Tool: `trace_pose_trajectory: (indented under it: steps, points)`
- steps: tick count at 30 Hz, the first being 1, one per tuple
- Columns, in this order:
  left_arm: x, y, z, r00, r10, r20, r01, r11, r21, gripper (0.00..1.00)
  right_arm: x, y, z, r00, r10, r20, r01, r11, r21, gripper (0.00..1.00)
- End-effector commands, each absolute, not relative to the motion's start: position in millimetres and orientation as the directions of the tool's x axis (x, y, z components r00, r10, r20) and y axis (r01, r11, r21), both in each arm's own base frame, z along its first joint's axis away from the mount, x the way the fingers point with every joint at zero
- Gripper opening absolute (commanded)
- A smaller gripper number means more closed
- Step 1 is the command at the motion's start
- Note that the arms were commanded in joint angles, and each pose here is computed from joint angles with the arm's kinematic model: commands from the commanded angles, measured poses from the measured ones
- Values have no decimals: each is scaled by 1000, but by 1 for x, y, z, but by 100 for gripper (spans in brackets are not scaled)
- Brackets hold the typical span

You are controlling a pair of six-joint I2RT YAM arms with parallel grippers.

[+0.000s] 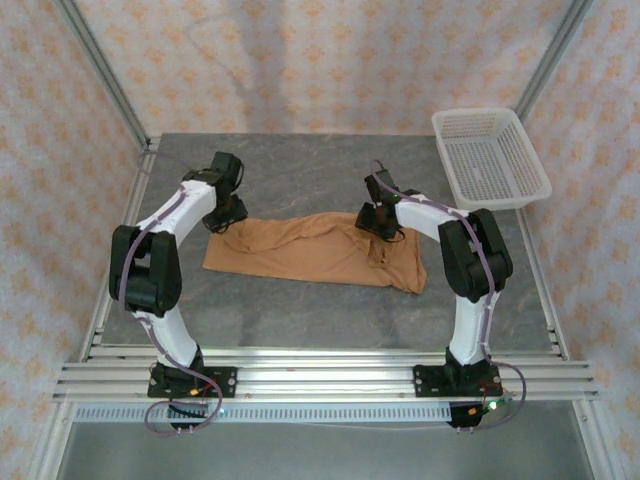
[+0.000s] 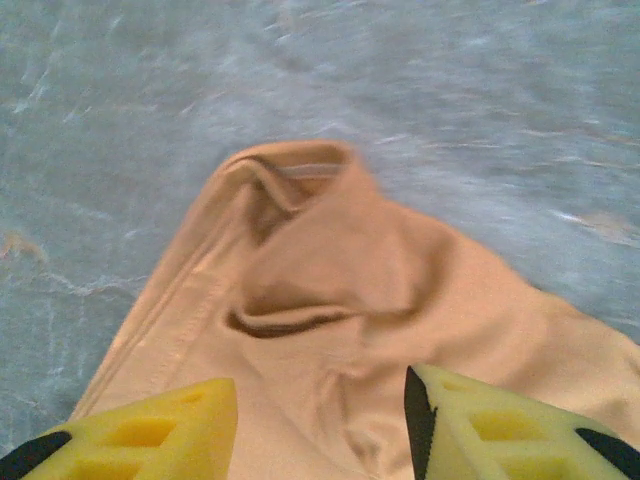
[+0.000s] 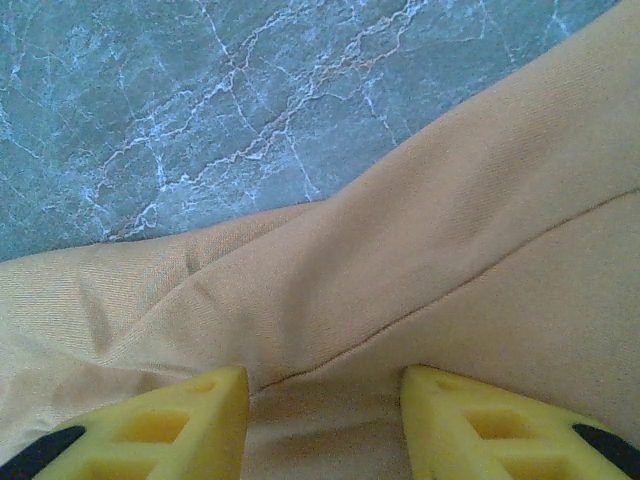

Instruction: Fold the inside-out t-shirt

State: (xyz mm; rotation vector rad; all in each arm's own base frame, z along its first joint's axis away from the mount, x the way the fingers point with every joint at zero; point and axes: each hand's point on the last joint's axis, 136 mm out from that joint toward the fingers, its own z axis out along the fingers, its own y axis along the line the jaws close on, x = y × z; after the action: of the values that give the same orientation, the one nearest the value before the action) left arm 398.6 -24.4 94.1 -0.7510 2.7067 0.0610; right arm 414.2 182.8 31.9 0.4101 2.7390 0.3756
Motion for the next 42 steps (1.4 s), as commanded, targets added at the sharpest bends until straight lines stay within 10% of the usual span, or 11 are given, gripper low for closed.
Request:
trace_pose_trajectory:
  steps: [1,21,36,42]
  points:
    - [394,-29,80,-851,-438,-290,-472,879,58,44,402,180,17,-920,313,-237,245,929,276,44]
    - [391,-12,39,-885,-400,-236,-451,863,228,42,403,177,20,-922,298,-246,235,938,253,43]
    - [389,-1,43,-878,-415,-238,-466,853,234,0,404,177,21,-923,293,-248,232,940,249,43]
    - [404,-8,68,-860,-420,-292,-478,862,170,0,406,176,26,-920,295,-260,232,941,246,43]
